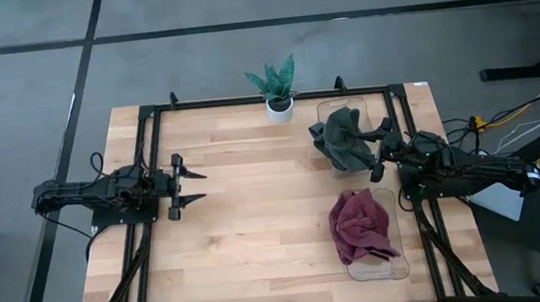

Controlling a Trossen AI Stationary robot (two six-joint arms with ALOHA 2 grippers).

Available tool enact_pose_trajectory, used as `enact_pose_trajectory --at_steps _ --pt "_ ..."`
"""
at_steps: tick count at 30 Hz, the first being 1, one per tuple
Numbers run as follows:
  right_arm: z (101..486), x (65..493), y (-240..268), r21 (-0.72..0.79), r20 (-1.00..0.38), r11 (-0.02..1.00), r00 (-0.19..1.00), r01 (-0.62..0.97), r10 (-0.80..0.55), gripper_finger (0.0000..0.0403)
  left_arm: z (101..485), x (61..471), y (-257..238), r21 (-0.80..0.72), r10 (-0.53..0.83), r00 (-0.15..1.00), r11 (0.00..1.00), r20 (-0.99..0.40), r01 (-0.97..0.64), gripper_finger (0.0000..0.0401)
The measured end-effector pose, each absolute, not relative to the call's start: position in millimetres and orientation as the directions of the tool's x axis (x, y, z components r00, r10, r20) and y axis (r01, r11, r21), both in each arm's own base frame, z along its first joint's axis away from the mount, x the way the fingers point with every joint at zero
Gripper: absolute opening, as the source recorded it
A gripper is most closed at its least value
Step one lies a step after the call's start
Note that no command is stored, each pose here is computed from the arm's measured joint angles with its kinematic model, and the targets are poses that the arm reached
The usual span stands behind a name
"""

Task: Pick & Place hat
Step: Return To Home Position

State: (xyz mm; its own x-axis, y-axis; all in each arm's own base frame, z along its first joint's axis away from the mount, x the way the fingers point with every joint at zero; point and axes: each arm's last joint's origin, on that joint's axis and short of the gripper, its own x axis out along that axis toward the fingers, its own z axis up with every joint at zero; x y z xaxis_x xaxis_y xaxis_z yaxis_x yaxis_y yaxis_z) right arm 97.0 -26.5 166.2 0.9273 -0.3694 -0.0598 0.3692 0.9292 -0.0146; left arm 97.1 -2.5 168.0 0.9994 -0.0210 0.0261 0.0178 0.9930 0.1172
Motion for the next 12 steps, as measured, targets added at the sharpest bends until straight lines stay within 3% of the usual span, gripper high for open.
enact_pose_trajectory --at_steps 12 --pt "166.1 97.0 -26.5 -0.015 -0.06 0.929 0.927 0.369 -0.369 0.0264 168.1 97.1 -2.5 0.117 -0.021 0.999 0.993 0.027 0.018 0.023"
